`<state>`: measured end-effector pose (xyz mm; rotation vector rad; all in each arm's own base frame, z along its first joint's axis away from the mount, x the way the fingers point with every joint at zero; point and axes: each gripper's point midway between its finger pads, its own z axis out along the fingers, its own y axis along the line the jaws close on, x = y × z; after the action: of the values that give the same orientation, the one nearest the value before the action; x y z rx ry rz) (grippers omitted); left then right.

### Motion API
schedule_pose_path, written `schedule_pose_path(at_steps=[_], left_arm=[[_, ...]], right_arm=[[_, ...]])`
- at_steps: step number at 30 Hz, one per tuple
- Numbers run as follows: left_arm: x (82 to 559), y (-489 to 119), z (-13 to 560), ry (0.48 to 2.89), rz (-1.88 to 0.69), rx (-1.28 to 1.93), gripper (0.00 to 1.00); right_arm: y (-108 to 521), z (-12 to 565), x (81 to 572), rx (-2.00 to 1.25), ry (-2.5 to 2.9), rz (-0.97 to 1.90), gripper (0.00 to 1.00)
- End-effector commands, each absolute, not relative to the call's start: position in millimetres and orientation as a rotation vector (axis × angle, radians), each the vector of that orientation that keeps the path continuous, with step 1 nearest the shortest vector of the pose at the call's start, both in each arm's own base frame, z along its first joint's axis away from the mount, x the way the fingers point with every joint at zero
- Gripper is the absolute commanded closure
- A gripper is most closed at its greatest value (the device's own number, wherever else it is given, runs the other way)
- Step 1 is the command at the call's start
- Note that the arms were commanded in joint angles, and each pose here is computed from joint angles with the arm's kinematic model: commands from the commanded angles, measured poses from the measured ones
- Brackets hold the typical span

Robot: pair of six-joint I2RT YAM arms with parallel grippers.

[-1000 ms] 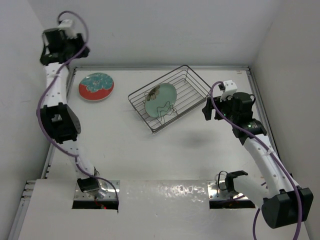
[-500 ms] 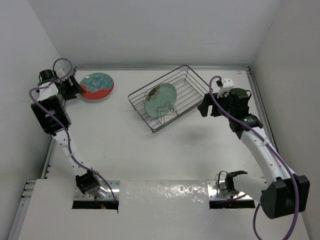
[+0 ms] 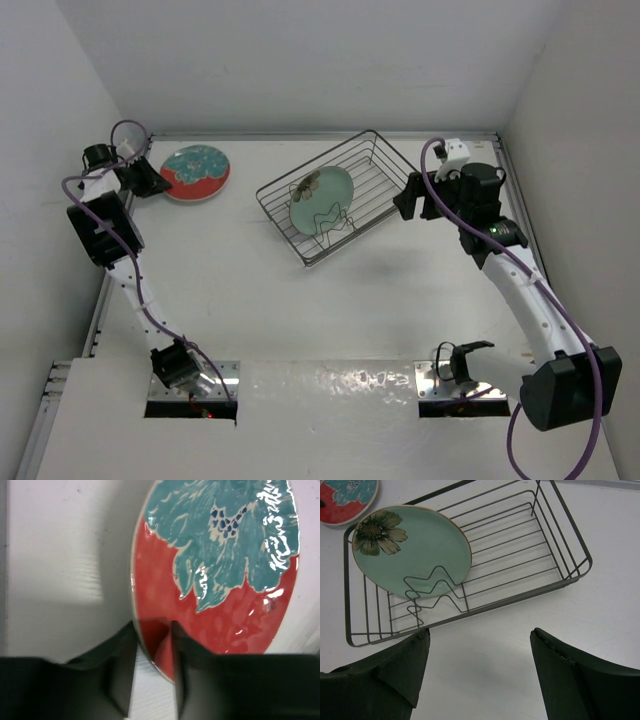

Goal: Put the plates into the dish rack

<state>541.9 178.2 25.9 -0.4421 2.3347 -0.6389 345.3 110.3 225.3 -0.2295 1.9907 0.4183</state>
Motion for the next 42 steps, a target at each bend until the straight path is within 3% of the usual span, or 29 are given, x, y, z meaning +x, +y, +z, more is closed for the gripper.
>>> schedule_pose_path(at_steps=[1,3,8,11,17,26,32,42], left_arm=[[537.4,155.7,-1.4,2.353,-0.795,-0.467,0.78],[538.6,153.5,0.8,2.336,-0.832,-0.455,1.0],[545.4,149.1,33.3,2.254,-0.911,-0.395,1.0],[555.7,149.5,86.8,2.149,-0.872,-0.287,1.0],[570.4,156.5,233.8,1.926,-0.555,-0.07,1.0],[562.4,109.3,298.6,1.87,-0.164,0.292,1.0],[559.7,90.7,352.9,1.774,-0.031,0.35,1.0],[525.5,20.7,492.6,1.471,-0.274,0.444,1.0]], right_arm=[[115.0,253.9,357.2,-0.25,1.92,0.417,0.2],[116.4,258.7,360.8,-0.256,1.913,0.417,0.2],[115.9,263.1,365.0,-0.251,1.906,0.41,0.2],[116.0,263.0,366.2,-0.249,1.901,0.406,0.2],[117.6,266.0,368.0,-0.257,1.886,0.409,0.2],[112.7,255.6,358.9,-0.27,1.903,0.383,0.19],[110.2,254.4,354.6,-0.278,1.899,0.368,0.18],[111.2,247.1,348.9,-0.28,1.91,0.382,0.18]])
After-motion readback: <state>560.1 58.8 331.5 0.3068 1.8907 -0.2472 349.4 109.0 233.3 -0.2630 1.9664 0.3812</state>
